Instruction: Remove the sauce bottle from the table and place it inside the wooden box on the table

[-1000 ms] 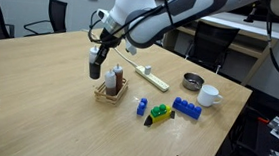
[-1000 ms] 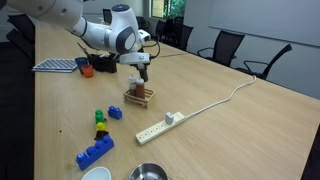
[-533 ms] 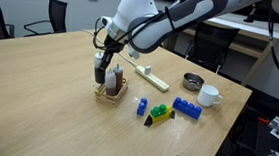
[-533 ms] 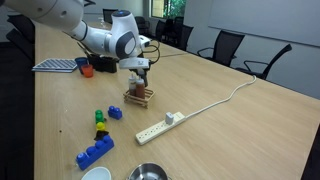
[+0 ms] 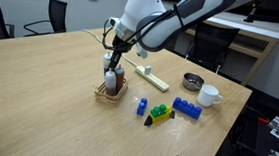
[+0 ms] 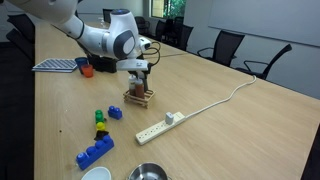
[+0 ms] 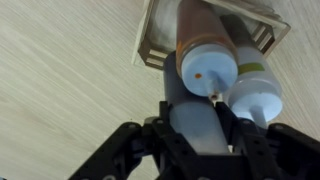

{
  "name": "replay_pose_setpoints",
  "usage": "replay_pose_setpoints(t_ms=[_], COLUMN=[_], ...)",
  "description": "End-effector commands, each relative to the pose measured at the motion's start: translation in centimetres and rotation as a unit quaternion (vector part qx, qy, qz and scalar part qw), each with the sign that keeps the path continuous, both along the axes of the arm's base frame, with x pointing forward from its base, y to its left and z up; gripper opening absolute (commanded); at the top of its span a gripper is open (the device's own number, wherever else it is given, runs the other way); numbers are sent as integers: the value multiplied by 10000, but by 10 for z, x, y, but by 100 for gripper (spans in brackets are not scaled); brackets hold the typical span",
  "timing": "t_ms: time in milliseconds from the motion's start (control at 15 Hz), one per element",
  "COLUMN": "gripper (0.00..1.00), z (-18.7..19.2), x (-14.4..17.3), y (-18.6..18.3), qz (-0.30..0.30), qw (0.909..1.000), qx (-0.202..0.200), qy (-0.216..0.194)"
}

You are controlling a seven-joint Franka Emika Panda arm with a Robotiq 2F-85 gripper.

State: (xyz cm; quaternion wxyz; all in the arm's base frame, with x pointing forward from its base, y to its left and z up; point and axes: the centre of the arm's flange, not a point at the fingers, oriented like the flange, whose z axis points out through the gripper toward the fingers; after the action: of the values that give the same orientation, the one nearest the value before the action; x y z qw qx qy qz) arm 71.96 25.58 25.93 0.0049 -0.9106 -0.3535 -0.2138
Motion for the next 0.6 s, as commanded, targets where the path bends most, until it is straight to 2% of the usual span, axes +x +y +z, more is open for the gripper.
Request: replay_pose_setpoints(t_ms=[0,533], gripper=[24,24], z=[-1,-23], x=[-24,-18], y=[-13,-13], qz=[-76,-98], qw=[9997,9990], qx=[-42,-53], qy=[224,434])
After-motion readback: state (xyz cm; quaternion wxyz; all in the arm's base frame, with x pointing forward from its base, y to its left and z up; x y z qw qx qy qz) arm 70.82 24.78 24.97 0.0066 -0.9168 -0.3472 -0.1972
